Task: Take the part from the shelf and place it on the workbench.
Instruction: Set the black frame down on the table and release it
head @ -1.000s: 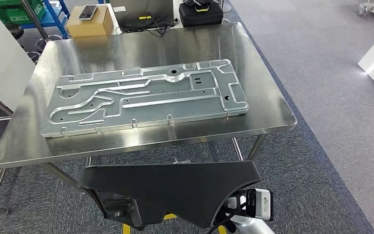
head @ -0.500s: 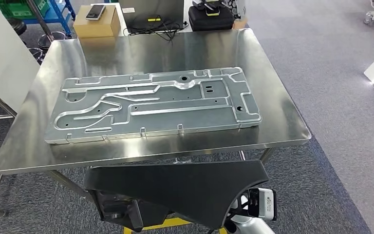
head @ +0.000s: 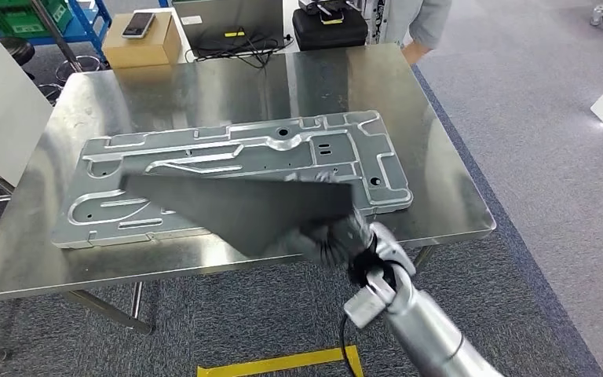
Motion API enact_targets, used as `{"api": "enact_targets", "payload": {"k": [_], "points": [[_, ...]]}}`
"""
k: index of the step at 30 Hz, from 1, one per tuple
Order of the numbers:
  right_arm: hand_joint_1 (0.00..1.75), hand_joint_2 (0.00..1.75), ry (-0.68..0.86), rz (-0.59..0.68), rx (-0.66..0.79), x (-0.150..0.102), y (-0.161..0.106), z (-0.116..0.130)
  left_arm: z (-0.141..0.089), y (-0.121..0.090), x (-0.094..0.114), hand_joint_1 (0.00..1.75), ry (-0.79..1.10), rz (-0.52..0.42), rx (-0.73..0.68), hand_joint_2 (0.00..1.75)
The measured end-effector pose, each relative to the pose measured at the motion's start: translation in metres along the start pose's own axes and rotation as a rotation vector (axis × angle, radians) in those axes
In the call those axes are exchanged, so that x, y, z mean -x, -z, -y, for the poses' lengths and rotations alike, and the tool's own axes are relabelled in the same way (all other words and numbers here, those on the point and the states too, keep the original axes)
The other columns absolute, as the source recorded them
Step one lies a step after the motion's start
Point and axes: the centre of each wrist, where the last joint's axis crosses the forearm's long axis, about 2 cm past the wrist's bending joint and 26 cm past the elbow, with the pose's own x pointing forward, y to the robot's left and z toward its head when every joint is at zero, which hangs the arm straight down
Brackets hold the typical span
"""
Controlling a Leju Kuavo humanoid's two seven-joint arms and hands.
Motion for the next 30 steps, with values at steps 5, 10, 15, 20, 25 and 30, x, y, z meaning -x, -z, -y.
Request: {"api": "enact_targets", "payload": {"k": [5,10,15,20,25,30], "points": [[1.75,1.75,-0.437,-0.063,-0.014,0.059,0.065,0.084,-0.004,0.002,-0.003,0.0,0.01,0.01,0.01,1.75],[1.75,1.75,-0.726,-0.186,-0.111,0.087,0.117,0.13,-0.004,0.003,-0.005,0.0,0.014,0.021,0.011,1.75],[1.75,1.75,-0.87,-0.312,-0.223,0.102,0.136,0.133,-0.004,0.002,-0.005,0.0,0.014,0.033,0.012,1.75],[1.75,1.75,-0.952,-0.421,-0.407,0.112,0.146,0.121,-0.004,0.003,-0.007,0.0,0.008,0.055,0.021,1.75],[1.75,1.75,-0.943,-0.591,-0.673,0.132,0.109,0.09,-0.003,0.003,-0.006,0.0,-0.001,0.088,0.039,1.75],[1.75,1.75,-0.884,-0.701,-0.864,0.146,0.039,0.049,-0.004,0.001,-0.002,0.0,0.0,0.083,0.04,1.75]]}}
